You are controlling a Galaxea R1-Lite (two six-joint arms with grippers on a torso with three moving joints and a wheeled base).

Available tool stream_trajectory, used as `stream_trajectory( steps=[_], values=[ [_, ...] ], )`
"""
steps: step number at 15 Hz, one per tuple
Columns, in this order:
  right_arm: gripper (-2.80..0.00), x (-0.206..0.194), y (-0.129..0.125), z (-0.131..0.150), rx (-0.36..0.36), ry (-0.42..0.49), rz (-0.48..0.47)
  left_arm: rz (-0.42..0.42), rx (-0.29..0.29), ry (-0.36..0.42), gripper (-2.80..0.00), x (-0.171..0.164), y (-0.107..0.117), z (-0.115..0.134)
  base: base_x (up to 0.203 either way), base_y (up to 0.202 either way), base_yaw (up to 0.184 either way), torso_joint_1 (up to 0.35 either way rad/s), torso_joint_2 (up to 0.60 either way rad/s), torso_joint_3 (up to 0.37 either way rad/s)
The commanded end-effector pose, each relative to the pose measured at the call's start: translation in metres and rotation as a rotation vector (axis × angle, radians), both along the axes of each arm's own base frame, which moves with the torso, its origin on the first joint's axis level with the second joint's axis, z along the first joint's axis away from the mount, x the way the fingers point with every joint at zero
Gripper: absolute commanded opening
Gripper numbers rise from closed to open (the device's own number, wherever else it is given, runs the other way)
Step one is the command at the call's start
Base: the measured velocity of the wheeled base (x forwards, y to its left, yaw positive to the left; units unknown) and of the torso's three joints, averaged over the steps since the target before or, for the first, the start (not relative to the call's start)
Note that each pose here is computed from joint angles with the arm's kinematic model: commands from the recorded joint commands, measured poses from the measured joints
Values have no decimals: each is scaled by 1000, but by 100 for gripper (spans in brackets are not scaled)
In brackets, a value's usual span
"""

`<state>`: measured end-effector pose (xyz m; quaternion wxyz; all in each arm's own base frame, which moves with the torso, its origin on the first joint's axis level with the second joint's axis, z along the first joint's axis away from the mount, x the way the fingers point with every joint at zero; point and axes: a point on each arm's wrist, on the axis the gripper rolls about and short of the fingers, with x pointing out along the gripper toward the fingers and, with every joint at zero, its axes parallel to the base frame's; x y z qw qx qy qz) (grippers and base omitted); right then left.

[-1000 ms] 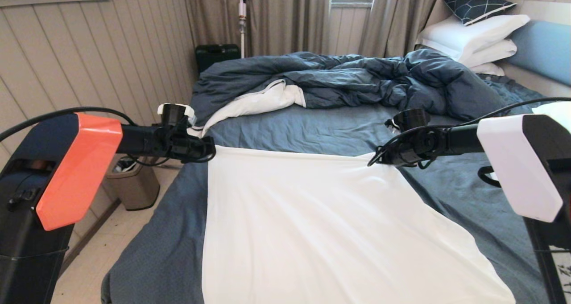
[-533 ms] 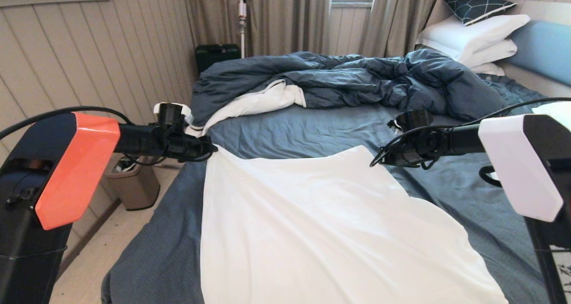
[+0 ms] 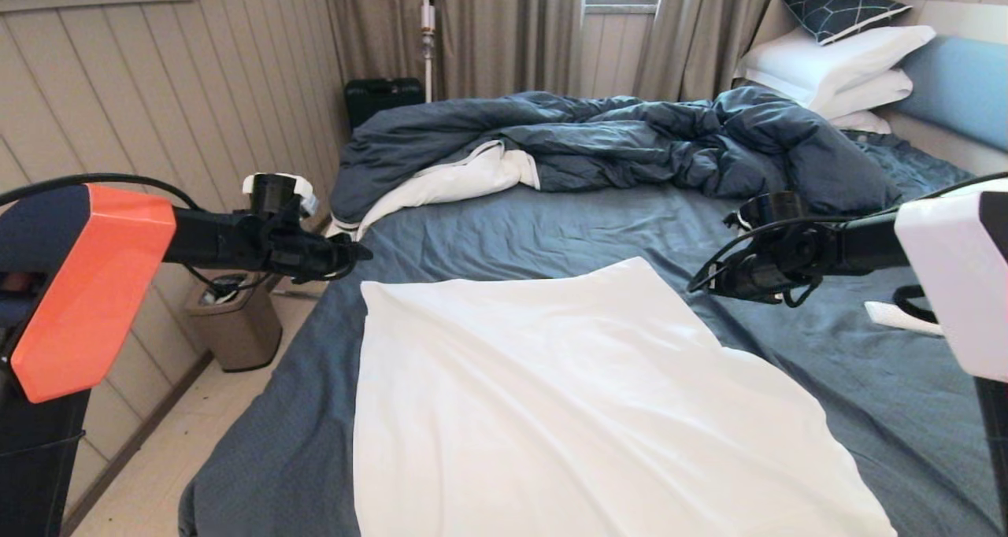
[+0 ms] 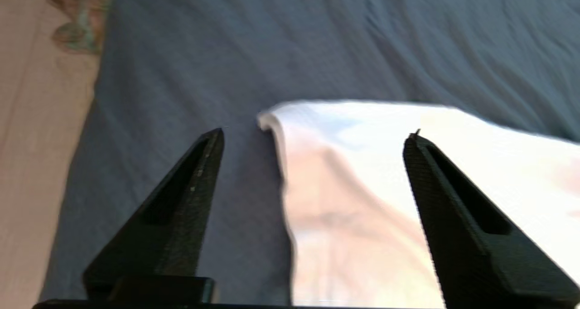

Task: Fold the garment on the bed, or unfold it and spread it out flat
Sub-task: Unford the white T-shirt

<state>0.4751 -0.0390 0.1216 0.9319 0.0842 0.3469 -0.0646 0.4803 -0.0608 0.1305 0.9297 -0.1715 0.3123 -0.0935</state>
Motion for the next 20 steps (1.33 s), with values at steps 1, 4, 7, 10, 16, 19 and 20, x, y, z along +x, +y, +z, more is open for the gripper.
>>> stream_trajectory(
  steps=[1,4,7,10,16,19,20],
  values=[
    [0,-9,-7,12,15,-13,-1,-2,-5,-4,0,-9,0,11,0,0,0,0,0,0],
    [-280,-32,-15,33,70,-27,38,-32,-28,-12,-280,-35,2,37,0,0,0,0,0,0],
    [-280,-67,-21,45,114,-3,66,-77,-57,-17,-280,-79,6,73,0,0,0,0,0,0],
    [-280,-98,-37,29,189,78,68,-104,-67,62,-280,-127,10,71,0,0,0,0,0,0],
    [-280,-90,-41,-14,226,187,80,-122,-73,150,-280,-165,9,55,0,0,0,0,0,0],
    [-280,-88,-32,-26,212,224,122,-131,-73,147,-280,-164,6,55,0,0,0,0,0,0],
    [-280,-89,-32,-27,212,229,123,-133,-73,150,-280,-163,5,54,0,0,0,0,0,0]
  ],
)
